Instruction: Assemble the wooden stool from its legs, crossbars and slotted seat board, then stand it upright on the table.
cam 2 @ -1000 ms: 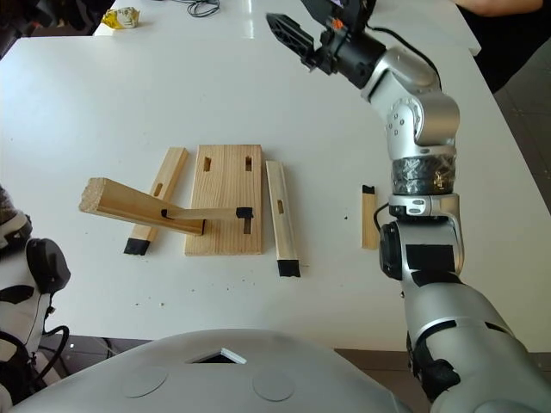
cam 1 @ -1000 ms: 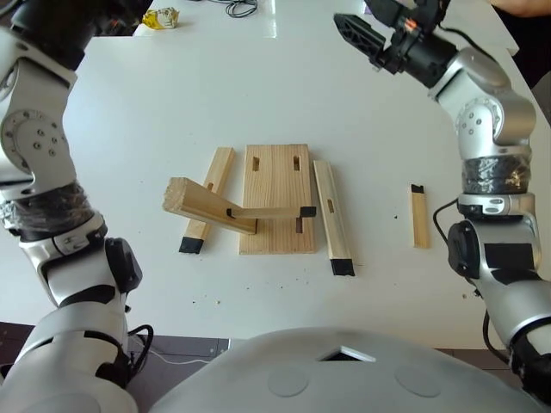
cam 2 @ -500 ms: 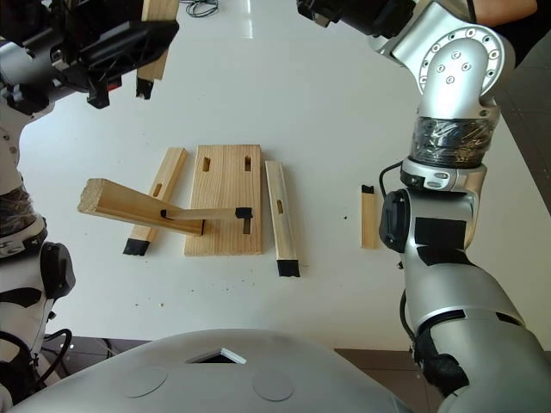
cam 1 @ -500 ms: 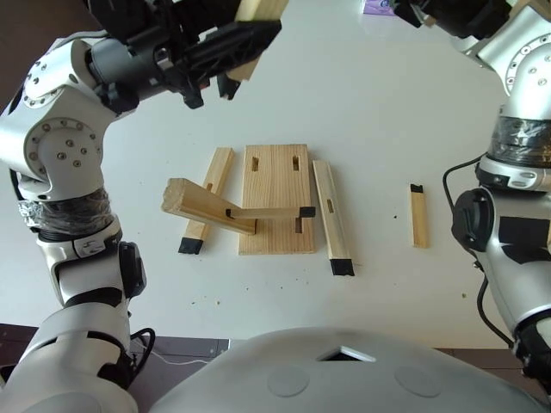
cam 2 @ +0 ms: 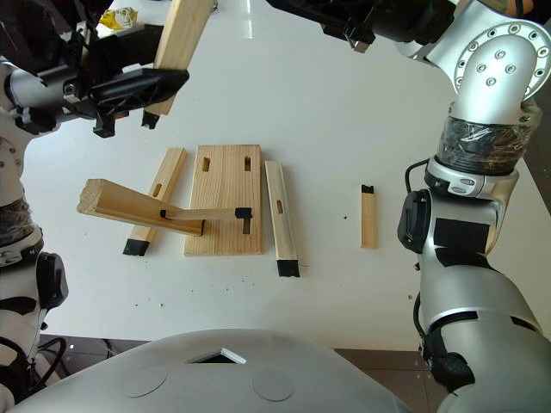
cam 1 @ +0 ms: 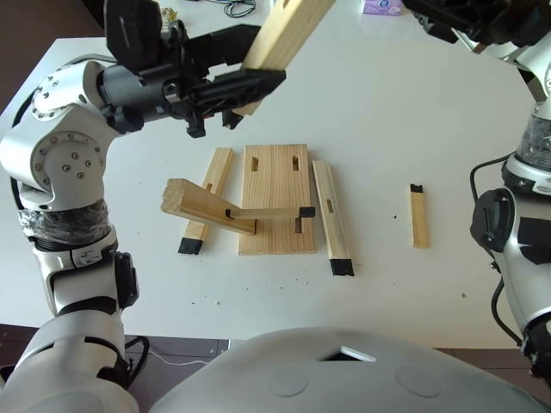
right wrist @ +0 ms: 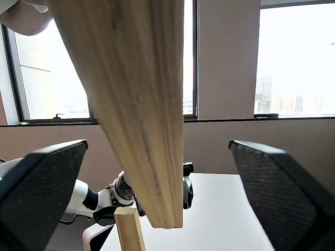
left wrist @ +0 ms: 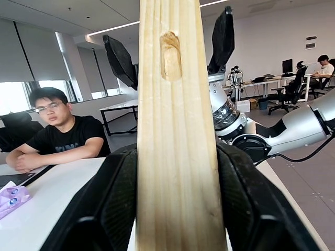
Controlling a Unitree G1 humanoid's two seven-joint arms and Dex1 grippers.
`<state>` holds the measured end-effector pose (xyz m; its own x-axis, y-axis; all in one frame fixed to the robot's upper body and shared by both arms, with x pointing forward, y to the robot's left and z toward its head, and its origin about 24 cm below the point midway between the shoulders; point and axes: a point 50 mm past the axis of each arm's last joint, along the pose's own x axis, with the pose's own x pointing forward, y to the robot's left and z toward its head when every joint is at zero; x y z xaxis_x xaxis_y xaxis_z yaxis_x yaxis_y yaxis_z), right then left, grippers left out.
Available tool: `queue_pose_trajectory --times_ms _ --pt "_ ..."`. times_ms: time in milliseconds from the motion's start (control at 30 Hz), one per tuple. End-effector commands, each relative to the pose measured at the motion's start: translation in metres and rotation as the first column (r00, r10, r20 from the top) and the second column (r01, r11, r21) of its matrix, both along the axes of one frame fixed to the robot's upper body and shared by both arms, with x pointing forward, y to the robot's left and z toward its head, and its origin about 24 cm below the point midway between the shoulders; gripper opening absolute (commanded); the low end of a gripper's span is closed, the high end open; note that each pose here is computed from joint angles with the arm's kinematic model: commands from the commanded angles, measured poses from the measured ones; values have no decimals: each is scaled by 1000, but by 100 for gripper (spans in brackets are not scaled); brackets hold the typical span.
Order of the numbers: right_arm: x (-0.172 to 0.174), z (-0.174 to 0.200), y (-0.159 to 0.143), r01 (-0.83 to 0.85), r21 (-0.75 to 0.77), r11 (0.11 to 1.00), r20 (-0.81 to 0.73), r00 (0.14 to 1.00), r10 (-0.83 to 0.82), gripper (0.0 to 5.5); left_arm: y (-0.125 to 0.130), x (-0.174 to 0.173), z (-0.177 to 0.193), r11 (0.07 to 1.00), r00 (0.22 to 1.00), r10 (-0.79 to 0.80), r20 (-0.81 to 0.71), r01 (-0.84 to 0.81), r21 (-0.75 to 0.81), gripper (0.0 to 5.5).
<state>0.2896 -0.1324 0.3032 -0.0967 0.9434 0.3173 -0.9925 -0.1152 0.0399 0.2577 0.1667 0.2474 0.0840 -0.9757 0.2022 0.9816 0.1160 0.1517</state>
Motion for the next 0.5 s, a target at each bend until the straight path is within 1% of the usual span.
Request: queue_pose_trajectory --times_ms 33,133,233,267,300,500 --pt "-10 12 1 -12 -14 1000 37 999 12 498 1 -3 -12 998 1000 13 -7 -13 64 206" --pt "-12 10 3 -26 -27 999 24 999 26 498 -1 -4 -14 998 1000 13 -3 -13 62 206" --pt "-11 6 3 -22 -24 999 5 1000 22 455 -4 -4 -15 998 1000 13 4 -13 65 206" --pt "-11 5 3 -20 -21 1000 0 1000 20 455 -4 -4 -17 998 1000 12 1 -12 67 206" --pt "-10 3 4 -19 -19 1000 -4 1000 19 433 -5 -5 -18 998 1000 9 -1 -9 67 206" --pt "-7 -7 4 -5 -2 1000 -37 999 5 345 -5 -6 -17 999 1000 11 1 -11 47 206"
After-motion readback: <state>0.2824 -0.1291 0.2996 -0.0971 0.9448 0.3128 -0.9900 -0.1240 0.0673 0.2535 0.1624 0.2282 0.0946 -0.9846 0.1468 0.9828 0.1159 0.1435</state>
